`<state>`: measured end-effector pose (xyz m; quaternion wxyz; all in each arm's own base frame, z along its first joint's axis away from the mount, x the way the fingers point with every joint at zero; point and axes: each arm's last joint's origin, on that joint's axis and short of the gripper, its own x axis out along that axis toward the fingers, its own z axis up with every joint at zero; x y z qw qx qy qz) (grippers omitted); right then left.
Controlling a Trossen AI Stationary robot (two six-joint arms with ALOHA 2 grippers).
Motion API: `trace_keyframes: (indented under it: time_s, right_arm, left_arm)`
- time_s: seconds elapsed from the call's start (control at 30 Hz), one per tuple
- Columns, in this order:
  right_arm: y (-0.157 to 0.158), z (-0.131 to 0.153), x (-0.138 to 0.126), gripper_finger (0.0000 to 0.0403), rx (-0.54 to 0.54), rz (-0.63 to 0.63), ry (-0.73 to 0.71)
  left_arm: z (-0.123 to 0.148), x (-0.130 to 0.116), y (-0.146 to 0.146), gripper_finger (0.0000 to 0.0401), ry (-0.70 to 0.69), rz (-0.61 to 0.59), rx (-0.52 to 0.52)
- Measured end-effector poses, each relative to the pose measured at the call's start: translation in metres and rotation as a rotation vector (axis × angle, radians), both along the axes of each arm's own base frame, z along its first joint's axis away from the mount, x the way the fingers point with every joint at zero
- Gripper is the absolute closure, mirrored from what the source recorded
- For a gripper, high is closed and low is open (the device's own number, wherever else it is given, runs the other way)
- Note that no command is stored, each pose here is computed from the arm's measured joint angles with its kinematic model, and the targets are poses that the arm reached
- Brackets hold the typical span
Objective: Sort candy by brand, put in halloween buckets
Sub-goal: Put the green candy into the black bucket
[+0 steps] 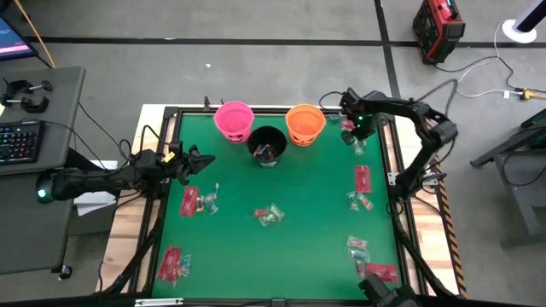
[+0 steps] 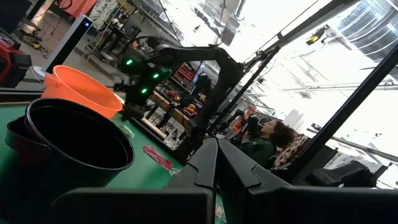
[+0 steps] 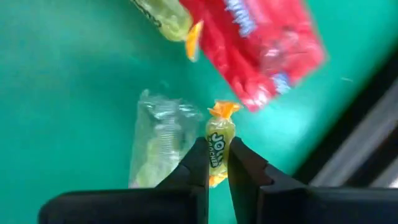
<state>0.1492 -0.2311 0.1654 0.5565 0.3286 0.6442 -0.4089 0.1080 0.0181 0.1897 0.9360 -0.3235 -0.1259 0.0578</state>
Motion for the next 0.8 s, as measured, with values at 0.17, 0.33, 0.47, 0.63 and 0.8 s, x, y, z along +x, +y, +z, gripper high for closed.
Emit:
trace_keyframes:
  time_s: [0.17, 0.33, 0.47, 0.63, 0.8]
  right_arm:
    - [0.01, 0.035, -0.008, 0.0396, -0.117, -0.015, -0.05]
    - [0.022, 0.068, -0.002, 0.0398, -0.2, -0.04, -0.324]
    - [0.037, 0.091, 0.032, 0.0399, -0.23, 0.057, -0.681]
    - [0.072, 0.103, 0.096, 0.0399, -0.242, 0.233, -0.968]
    - [0.115, 0.098, 0.158, 0.0399, -0.271, 0.366, -1.178]
  left_arm:
    - [0.0, 0.0, 0.0, 0.0401, 0.0, 0.0, 0.0]
    - [0.0, 0.0, 0.0, 0.0401, 0.0, 0.0, 0.0]
    - [0.0, 0.0, 0.0, 0.0401, 0.0, 0.0, 0.0]
    - [0.0, 0.0, 0.0, 0.0401, 0.0, 0.0, 0.0]
    - [0.0, 0.0, 0.0, 0.0401, 0.0, 0.0, 0.0]
